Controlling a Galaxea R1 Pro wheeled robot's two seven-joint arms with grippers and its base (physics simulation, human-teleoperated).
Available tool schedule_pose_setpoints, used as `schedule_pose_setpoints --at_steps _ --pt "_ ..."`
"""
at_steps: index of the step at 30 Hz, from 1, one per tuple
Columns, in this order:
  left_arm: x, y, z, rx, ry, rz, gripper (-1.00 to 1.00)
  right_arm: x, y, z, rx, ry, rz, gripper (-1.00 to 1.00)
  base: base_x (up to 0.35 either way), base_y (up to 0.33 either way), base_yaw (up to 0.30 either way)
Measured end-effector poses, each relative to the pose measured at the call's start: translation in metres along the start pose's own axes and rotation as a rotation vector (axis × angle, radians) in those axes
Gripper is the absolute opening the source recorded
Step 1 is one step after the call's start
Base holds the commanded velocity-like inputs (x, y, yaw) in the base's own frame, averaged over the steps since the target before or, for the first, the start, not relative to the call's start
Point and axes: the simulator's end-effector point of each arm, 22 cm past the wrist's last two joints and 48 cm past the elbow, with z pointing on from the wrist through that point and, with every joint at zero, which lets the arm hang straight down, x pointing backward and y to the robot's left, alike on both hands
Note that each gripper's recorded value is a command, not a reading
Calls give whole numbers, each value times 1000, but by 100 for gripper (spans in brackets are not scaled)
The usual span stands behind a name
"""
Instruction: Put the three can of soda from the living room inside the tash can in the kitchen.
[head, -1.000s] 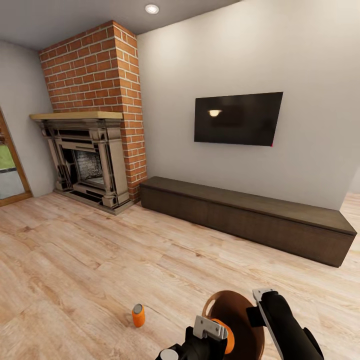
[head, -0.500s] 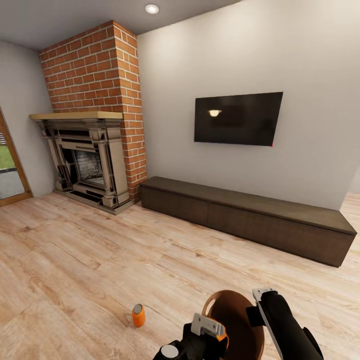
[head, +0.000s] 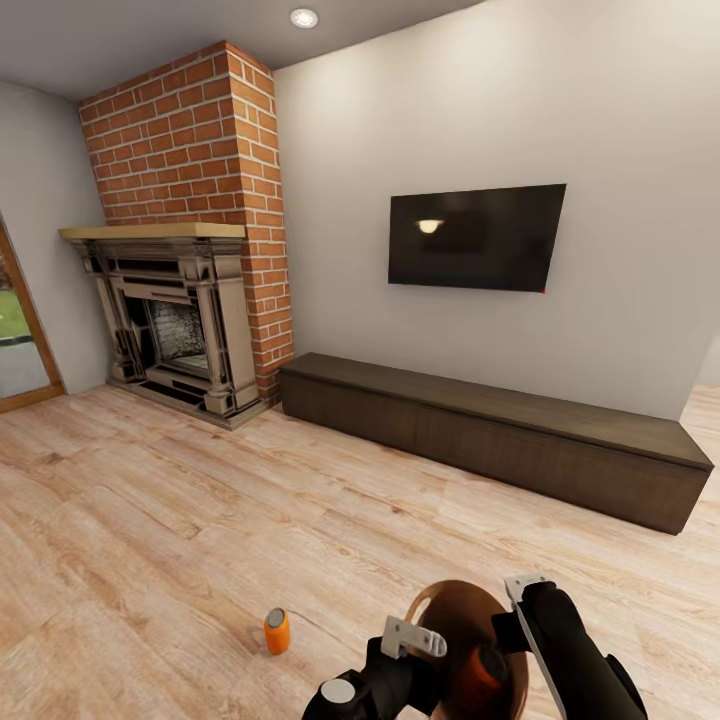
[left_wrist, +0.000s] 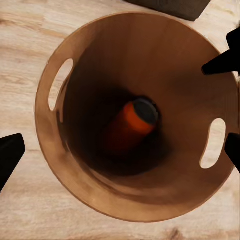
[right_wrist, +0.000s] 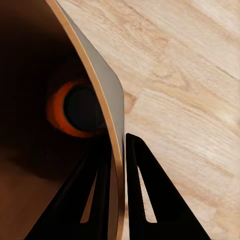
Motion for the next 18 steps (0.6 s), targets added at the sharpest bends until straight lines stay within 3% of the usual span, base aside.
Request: schedule_pose_setpoints --at_steps 8,13,18 --pt "-33 -12 -11 25 -71 1 100 2 -5 1 5 5 6 -100 0 0 0" --pt "-73 -6 -30 -18 -160 4 100 3 -11 2 13 7 9 -100 0 0 0" --pt "-89 -6 -40 -22 -190 7 100 3 -14 2 10 7 17 -100 0 0 0"
